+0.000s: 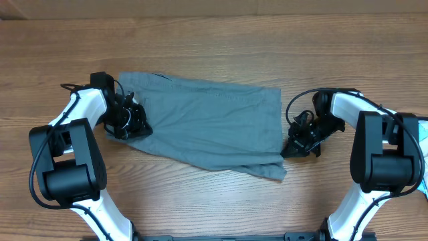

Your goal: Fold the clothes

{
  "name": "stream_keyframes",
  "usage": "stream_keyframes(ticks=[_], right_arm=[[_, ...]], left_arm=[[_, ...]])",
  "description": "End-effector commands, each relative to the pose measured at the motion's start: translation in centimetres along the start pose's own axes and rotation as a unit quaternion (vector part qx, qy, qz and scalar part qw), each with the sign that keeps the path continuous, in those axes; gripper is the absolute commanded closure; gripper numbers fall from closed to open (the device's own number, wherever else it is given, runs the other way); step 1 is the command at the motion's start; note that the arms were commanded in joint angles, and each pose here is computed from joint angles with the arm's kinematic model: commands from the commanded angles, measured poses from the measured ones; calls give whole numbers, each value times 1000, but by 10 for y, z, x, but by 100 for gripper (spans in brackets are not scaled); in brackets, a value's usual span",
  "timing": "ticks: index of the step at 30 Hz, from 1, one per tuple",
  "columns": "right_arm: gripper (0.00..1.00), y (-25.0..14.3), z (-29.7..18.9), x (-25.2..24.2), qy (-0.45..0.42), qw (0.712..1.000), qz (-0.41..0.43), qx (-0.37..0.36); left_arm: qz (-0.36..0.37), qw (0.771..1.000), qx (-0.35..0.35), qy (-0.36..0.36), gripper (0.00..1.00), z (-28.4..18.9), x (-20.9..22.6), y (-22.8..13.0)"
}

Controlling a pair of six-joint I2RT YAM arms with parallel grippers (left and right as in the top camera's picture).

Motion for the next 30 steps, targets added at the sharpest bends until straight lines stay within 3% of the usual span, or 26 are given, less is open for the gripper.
stream_keyframes(ticks=[1, 8, 12, 14, 17, 20, 26, 28, 30], right_arm=[[91, 7, 17, -56, -106, 990, 88, 13], [90, 12, -31, -25, -82, 993, 53, -60], [59, 3, -62, 6, -37, 992, 3, -117], [37, -5, -69, 18, -22, 991, -28, -126], [30, -14, -66, 26, -28, 991, -50, -119], [32, -23, -50, 31, -38, 992, -67, -96], [46, -44, -4, 34, -59, 992, -97, -51], [61, -50, 7, 30, -66, 994, -78, -40], [88, -51, 8, 28, -68, 994, -77, -38]], left_arm=[[-4, 1000, -11, 19, 88, -4, 12, 5], [21, 997, -12, -78, 81, -32, -29, 8], [44, 994, -31, -97, 77, -62, -49, 11], [54, 993, -46, -98, 73, -78, -57, 12], [69, 990, -72, -99, 64, -96, -66, 12], [74, 990, -89, -82, 58, -105, -65, 11], [57, 995, -82, -25, 55, -102, -48, 7], [55, 995, -81, -14, 56, -102, -45, 7], [55, 995, -81, -7, 55, -102, -43, 7]])
Point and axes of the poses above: each gripper's point midway between its finger pads, its own z axis out along the fingers, its own x axis along the line the jaws close on, y = z × x, the point moved 3 cm from there along -z, back along the fingers, and after that the axes turned 2 degrees about -z, right-handed, at the moved point
